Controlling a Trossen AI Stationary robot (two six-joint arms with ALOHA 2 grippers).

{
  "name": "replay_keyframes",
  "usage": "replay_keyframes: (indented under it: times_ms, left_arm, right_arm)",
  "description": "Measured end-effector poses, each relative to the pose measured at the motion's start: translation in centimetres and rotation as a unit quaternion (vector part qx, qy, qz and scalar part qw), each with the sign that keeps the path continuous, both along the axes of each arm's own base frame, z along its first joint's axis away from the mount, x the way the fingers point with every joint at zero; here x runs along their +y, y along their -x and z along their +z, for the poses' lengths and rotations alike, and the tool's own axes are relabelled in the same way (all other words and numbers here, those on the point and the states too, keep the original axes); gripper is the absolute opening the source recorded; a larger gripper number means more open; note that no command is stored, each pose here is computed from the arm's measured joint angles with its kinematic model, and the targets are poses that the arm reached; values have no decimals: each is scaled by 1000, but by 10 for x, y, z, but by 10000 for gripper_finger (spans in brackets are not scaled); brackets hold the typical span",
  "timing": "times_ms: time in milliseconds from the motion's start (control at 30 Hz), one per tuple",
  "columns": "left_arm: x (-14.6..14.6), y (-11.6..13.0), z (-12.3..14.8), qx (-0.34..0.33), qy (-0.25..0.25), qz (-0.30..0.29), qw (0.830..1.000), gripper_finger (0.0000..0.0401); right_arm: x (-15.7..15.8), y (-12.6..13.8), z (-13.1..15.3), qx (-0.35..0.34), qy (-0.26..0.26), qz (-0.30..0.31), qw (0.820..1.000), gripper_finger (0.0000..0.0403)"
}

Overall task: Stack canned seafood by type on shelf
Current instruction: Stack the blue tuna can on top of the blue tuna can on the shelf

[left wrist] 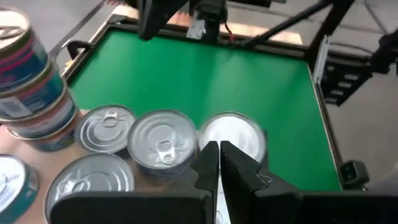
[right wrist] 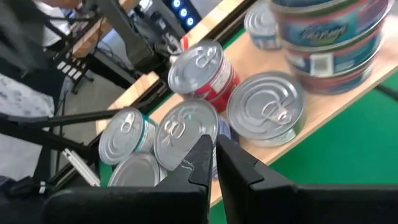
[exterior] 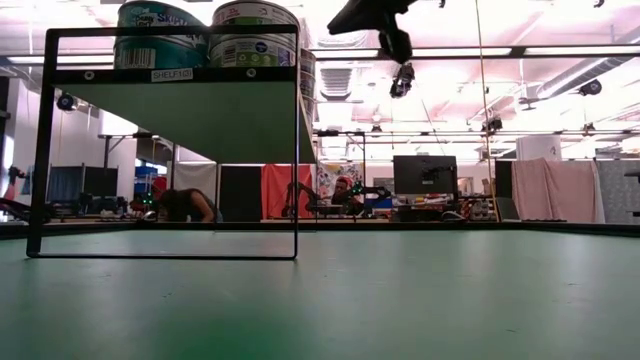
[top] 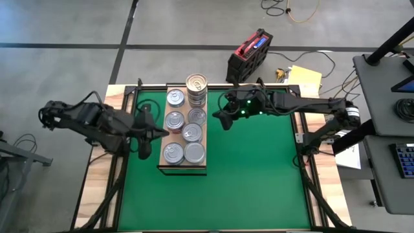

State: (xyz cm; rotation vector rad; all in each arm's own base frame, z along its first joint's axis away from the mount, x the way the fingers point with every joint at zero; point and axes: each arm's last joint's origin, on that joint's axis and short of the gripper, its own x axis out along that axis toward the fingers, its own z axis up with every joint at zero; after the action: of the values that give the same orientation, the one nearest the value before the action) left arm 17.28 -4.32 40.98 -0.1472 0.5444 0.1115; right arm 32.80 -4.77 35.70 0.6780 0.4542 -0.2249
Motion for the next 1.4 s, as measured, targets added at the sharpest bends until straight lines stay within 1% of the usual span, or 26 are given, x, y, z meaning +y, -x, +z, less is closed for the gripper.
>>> replay_keyframes:
  times_ms: [67, 200, 300, 400, 533, 600, 767, 900, 1033, 1167, 1267, 1400]
  left_arm:
    - [9, 4, -9, -12, 4, 9, 1000, 0]
    - [23, 10, -30, 2, 9, 44, 999, 0]
    - [29, 7, -38, 9, 8, 65, 998, 0]
    - [33, -2, -39, 12, -4, 73, 997, 0]
    - [36, -18, -41, 34, -39, 62, 997, 0]
    - [38, -24, -43, 44, -48, 59, 996, 0]
    - [44, -33, -52, 70, -36, 47, 996, 0]
    - [44, -38, -55, 77, -33, 42, 996, 0]
    - [43, -44, -57, 83, -25, 15, 996, 0]
    - [42, -55, -68, 120, -35, 3, 992, 0]
    - [42, -63, -74, 135, -36, 2, 990, 0]
    - [42, -63, -71, 140, -32, 3, 990, 0]
  right_arm:
    - [0, 5, 5, -5, 7, -8, 1000, 13]
    - [0, 14, 14, -15, 19, -26, 999, 13]
    - [0, 18, 19, -22, 25, -36, 999, 13]
    - [0, 20, 20, -25, 25, -40, 999, 13]
    - [0, 19, 20, -23, 28, -48, 998, 13]
    - [-1, 18, 19, -22, 28, -49, 998, 13]
    - [-2, 17, 17, -19, 28, -50, 998, 13]
    - [-2, 17, 17, -19, 28, -50, 998, 13]
    - [-3, 17, 17, -19, 30, -50, 998, 13]
    - [-4, 17, 17, -18, 31, -51, 998, 13]
    - [-4, 17, 17, -18, 31, -51, 998, 13]
    - [-4, 17, 17, -18, 31, -51, 998, 13]
